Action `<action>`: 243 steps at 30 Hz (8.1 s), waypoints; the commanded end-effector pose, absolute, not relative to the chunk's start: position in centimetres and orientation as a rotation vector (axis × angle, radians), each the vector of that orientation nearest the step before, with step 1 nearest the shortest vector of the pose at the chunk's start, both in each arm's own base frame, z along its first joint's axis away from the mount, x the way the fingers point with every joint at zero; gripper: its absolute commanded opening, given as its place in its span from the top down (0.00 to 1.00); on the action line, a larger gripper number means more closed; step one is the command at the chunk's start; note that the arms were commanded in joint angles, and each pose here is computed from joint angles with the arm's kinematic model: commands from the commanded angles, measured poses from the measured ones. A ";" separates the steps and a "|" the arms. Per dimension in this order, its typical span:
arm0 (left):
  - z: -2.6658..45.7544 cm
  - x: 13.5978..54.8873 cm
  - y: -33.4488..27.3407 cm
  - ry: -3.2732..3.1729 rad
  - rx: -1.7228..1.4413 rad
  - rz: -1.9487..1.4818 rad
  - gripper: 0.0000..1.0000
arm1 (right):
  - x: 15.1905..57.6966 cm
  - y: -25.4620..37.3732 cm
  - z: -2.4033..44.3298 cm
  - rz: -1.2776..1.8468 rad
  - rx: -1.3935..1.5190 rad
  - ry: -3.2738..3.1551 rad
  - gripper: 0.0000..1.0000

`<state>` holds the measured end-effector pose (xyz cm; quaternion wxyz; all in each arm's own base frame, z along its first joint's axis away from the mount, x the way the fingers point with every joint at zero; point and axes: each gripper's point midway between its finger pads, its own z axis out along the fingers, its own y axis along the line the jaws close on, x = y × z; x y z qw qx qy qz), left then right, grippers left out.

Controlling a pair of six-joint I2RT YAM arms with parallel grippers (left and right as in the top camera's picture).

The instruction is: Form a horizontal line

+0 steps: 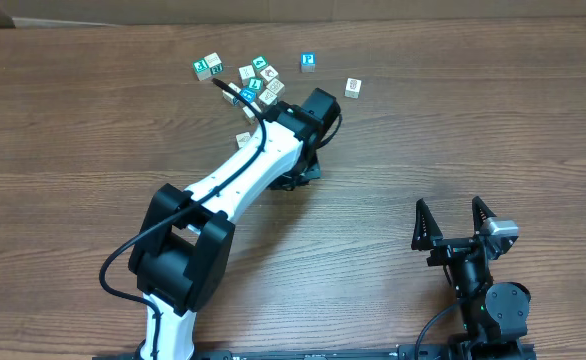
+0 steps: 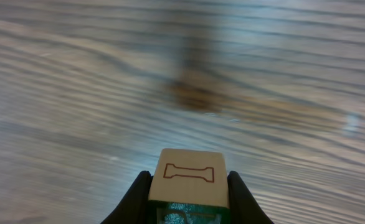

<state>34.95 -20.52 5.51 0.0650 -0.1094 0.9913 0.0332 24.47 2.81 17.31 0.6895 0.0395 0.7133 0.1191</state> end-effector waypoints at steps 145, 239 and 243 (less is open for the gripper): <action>-0.1 38.6 -19.2 2.960 -0.103 0.027 0.60 | 24.5 2.5 17.0 0.253 0.100 1.595 0.00; 0.1 39.4 -18.5 2.907 -0.174 0.081 0.67 | 24.5 2.5 17.0 0.253 0.100 1.595 0.00; 0.2 39.6 -18.5 2.899 -0.175 0.075 0.69 | 24.5 2.5 17.0 0.253 0.100 1.595 0.00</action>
